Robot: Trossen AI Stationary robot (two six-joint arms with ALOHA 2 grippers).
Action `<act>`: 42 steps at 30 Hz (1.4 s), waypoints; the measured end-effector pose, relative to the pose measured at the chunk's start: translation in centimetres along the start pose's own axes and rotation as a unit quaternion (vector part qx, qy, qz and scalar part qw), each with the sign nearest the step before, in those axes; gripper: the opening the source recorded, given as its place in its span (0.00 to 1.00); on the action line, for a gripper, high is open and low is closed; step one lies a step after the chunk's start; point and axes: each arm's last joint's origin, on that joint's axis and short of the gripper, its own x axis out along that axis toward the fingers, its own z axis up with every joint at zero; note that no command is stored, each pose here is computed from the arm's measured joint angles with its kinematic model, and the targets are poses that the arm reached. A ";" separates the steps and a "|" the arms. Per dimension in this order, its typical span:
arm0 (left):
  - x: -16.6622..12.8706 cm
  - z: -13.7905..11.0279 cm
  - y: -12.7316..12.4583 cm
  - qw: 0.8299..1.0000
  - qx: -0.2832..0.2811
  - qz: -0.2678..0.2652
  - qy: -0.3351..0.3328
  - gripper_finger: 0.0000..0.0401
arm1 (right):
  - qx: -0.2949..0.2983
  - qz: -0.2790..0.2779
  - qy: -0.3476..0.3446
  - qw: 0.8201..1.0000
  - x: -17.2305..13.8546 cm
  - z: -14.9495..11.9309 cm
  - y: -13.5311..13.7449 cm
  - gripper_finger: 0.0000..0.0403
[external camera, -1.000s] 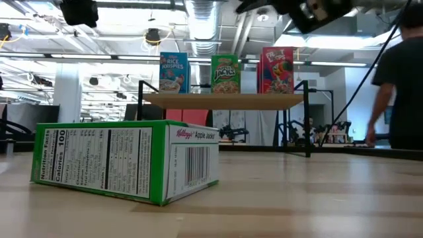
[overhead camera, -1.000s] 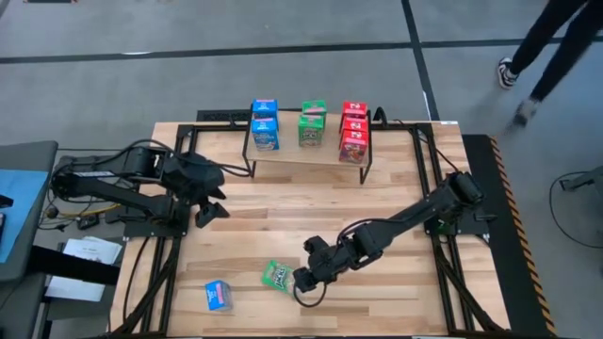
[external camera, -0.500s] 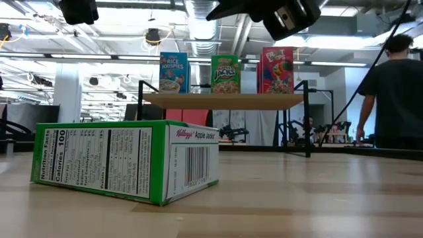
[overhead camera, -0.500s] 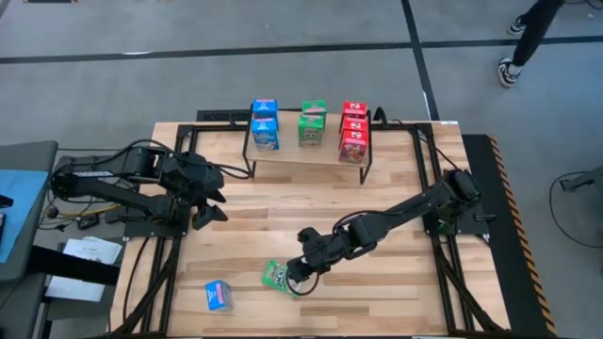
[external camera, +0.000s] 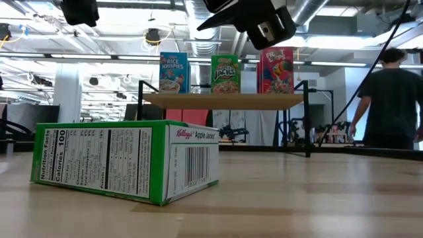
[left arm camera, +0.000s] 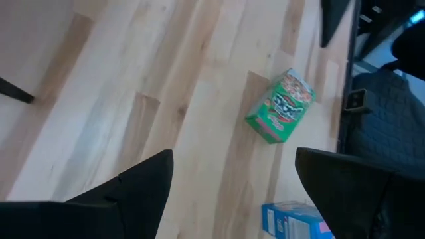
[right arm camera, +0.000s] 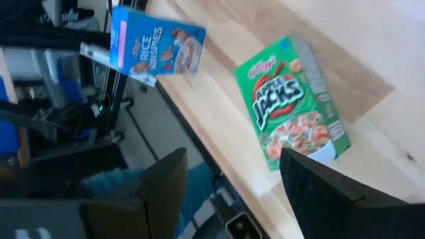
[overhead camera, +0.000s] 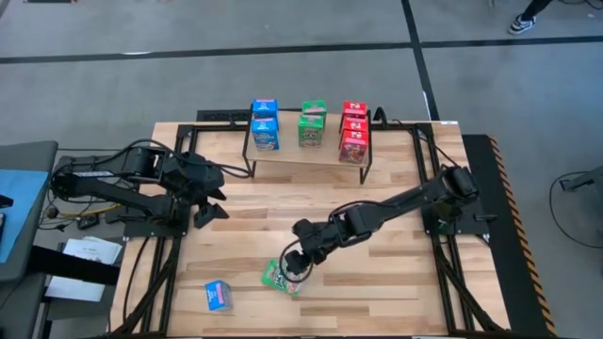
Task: Stack cereal on shelf
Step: Put the green cereal box on the shelf aligned with the other green cereal boxes
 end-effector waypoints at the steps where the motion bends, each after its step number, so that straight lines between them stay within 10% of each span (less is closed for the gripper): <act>1: 0.0 0.0 0.0 1.000 0.000 0.006 -0.003 0.76 | -0.007 0.007 0.011 1.000 0.0 0.2 0.0 0.66; 42: 0.0 0.2 0.3 0.998 0.000 0.055 -0.029 0.76 | -0.025 0.012 -0.090 0.996 -0.7 4.3 -0.5 0.66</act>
